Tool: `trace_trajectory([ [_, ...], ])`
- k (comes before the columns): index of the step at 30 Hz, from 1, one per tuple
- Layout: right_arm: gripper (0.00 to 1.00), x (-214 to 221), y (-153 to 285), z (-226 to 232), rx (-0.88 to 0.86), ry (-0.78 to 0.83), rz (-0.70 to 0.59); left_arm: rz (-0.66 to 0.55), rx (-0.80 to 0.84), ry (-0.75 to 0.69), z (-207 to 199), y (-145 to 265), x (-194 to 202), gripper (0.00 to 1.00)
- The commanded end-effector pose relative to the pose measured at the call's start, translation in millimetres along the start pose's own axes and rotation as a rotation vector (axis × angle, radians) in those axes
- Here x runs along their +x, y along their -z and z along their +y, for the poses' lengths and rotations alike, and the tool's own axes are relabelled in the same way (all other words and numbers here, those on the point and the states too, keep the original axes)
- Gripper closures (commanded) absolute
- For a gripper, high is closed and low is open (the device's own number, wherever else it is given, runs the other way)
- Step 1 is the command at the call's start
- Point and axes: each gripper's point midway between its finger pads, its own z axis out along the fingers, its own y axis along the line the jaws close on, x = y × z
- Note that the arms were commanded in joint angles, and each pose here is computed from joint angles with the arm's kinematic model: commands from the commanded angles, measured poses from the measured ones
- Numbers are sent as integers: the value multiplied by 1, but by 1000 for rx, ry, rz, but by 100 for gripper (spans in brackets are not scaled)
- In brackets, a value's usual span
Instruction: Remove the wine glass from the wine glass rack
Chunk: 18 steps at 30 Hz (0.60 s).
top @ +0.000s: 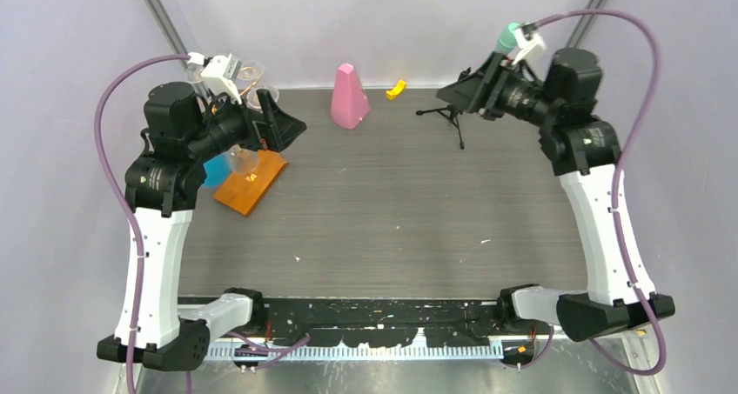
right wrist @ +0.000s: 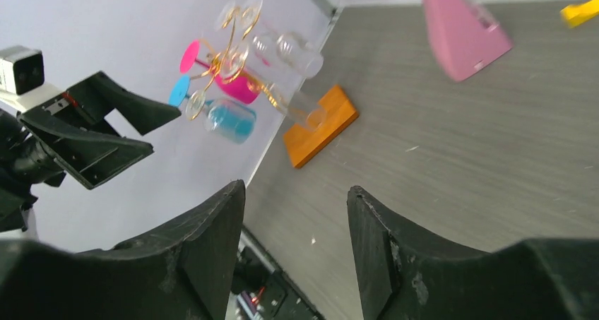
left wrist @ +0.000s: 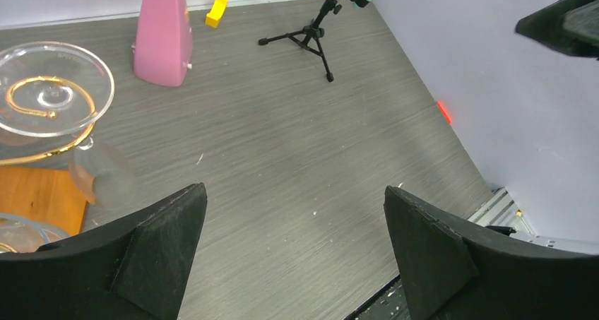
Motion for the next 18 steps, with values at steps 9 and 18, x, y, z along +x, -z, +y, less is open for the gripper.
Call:
trace_trajectory([
  [9, 33, 29, -106, 30, -110, -338, -93, -73, -30, -58, -5, 25, -5, 0],
  [18, 23, 55, -209, 52, -116, -512, -36, -271, -339, -77, 27, 72, -43, 0],
])
